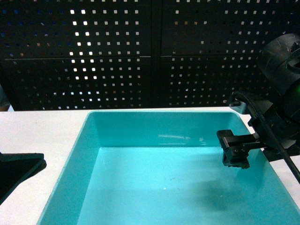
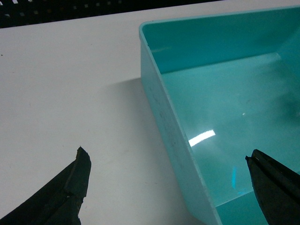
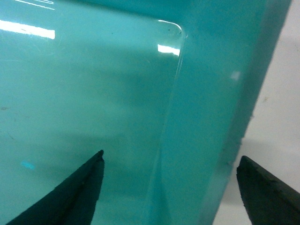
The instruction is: Stack blue boxes stably on right
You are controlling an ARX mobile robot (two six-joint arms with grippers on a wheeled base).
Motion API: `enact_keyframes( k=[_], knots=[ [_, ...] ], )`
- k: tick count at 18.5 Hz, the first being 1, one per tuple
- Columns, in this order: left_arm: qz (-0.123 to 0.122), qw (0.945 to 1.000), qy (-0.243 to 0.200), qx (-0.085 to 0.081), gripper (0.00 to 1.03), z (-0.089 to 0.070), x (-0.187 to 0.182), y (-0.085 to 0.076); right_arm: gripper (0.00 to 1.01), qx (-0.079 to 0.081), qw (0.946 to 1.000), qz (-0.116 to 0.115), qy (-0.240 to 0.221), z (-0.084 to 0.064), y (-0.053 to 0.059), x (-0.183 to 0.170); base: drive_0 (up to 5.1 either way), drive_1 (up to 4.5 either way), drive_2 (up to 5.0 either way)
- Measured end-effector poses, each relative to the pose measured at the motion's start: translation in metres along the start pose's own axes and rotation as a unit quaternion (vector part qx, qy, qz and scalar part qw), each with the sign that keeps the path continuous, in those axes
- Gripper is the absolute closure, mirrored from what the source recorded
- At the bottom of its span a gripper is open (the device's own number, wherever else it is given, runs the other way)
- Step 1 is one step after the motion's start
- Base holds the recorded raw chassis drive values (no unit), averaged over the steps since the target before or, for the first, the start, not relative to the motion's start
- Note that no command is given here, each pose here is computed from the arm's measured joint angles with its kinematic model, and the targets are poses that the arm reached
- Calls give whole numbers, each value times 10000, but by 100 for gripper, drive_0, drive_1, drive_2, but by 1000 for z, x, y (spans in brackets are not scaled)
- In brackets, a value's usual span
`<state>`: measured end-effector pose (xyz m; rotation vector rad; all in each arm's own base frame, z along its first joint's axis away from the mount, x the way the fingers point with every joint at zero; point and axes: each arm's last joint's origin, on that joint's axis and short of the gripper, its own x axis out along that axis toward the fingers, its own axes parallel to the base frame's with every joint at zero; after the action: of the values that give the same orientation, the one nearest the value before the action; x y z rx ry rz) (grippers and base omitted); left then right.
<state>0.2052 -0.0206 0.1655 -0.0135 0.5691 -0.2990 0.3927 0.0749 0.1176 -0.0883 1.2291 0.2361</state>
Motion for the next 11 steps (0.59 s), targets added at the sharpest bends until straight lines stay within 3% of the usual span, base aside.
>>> enact_keyframes(
  k=[7, 8, 11],
  knots=[
    [2, 10000, 0, 0, 5, 0, 0, 0, 86, -13, 9998, -204, -17, -1, 1, 1, 0, 0, 0],
    [0, 10000, 0, 0, 5, 0, 0, 0, 98, 67, 9997, -222, -1, -1, 2, 1, 0, 0, 0],
    [2, 10000, 0, 0, 5, 0, 0, 0, 99, 251, 9993, -259, -103, -3, 1, 2, 0, 0, 0]
  ],
)
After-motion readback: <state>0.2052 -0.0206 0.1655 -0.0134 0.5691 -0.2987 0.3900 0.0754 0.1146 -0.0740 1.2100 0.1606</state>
